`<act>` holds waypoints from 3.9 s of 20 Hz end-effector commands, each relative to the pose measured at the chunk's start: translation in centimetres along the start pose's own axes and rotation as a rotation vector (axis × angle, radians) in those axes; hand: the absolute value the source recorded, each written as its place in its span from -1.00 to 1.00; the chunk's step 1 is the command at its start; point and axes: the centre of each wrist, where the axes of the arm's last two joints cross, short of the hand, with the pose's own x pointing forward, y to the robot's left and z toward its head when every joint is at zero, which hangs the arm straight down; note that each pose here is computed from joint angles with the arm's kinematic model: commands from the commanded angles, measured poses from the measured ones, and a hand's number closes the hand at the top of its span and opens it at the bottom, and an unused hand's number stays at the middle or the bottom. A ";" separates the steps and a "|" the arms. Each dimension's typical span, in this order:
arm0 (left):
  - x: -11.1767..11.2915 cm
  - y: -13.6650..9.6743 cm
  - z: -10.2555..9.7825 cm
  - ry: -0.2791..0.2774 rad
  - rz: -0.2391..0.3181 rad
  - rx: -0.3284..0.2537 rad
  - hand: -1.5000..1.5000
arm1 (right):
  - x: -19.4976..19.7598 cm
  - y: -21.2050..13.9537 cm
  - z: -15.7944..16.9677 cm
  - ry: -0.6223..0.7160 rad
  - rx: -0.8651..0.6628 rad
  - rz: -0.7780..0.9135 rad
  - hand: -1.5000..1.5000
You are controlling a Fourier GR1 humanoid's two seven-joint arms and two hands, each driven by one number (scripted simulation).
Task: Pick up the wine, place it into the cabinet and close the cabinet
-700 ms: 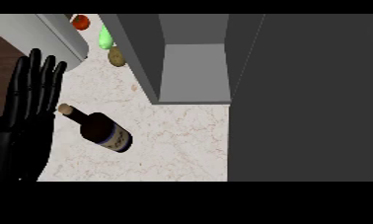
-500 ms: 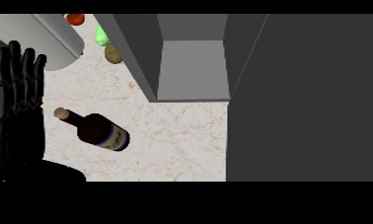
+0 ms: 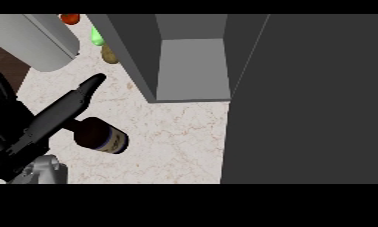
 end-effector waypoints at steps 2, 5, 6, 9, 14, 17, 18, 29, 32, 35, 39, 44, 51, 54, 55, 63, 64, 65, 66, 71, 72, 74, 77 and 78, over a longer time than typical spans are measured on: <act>1.4 -5.5 1.3 -0.006 0.049 0.103 -1.00 | 1.0 0.8 0.6 0.013 0.081 -0.052 -1.00; 2.3 -7.5 1.7 -0.011 0.046 0.107 -1.00 | 2.1 0.6 1.4 0.030 0.068 -0.059 -1.00; 2.8 -7.9 1.9 0.008 0.049 0.095 -1.00 | 2.2 0.9 1.5 0.036 0.072 -0.057 -1.00; 4.0 -9.7 2.0 0.007 0.047 0.090 -1.00 | 2.9 1.2 1.5 0.033 0.084 -0.055 -1.00; 6.6 -11.2 2.4 0.035 0.013 0.077 -1.00 | 4.6 1.0 2.0 0.037 0.056 -0.066 -1.00; 9.5 -12.4 2.1 0.011 -0.005 0.090 -1.00 | 5.3 0.6 1.4 0.038 0.068 -0.055 -1.00; 9.9 -13.2 2.2 0.026 -0.001 0.099 -1.00 | 4.6 0.7 1.1 0.026 0.063 -0.069 -1.00; 14.5 -15.0 2.6 -0.018 -0.111 0.146 -1.00 | 6.3 1.7 0.1 0.012 0.091 -0.057 -1.00; 14.7 -14.2 2.3 -0.002 -0.131 0.163 -1.00 | 5.8 2.1 0.8 0.007 0.094 -0.057 -1.00; 16.2 -15.0 1.9 -0.007 -0.142 0.147 -1.00 | 5.7 2.5 -0.2 0.009 0.066 -0.043 -1.00; 16.2 -14.3 2.0 0.000 -0.134 0.147 -1.00 | 6.6 2.6 0.2 0.017 0.051 -0.027 -1.00; 16.8 -13.9 1.5 0.018 -0.151 0.155 -1.00 | 6.2 2.1 -0.1 0.015 0.025 -0.040 -1.00; 15.4 -12.6 1.7 0.054 -0.180 0.152 -1.00 | 6.4 2.9 -0.1 0.053 0.023 -0.023 -1.00; 14.7 -12.4 1.7 0.066 -0.196 0.160 -1.00 | 5.6 1.0 -0.3 0.064 -0.019 0.012 -1.00; 15.1 -12.6 1.1 0.076 -0.178 0.164 -1.00 | 6.3 1.2 -0.6 0.044 -0.027 0.002 -1.00; 9.8 -10.7 1.9 0.187 -0.205 0.168 -1.00 | 6.9 0.8 -0.1 0.015 -0.061 0.041 -1.00; 9.4 -10.3 1.8 0.181 -0.214 0.179 -1.00 | 6.6 0.4 0.1 0.020 -0.087 0.050 -1.00; 9.8 -10.8 1.4 0.190 -0.209 0.184 -1.00 | 6.3 0.1 -0.1 0.026 -0.080 0.045 -1.00; 9.1 -10.9 1.2 0.188 -0.207 0.200 -1.00 | 6.0 -0.2 -0.1 0.028 -0.062 0.044 -1.00; 6.2 -8.6 1.6 0.229 -0.235 0.234 -1.00 | 5.7 -1.6 1.0 0.017 -0.071 0.042 -1.00; 4.4 -8.5 2.3 0.237 -0.259 0.252 -1.00 | 5.8 -0.9 0.9 0.016 -0.076 0.047 -1.00; 3.3 -7.6 1.5 0.241 -0.274 0.280 -1.00 | 6.2 -0.9 1.9 0.010 -0.080 0.041 -1.00; 2.1 -6.4 2.5 0.221 -0.296 0.330 -1.00 | 6.1 -1.1 1.6 0.017 -0.059 0.047 -1.00; 1.0 -6.3 0.8 0.203 -0.315 0.365 -1.00 | 7.3 -0.3 2.8 0.023 -0.060 0.065 -1.00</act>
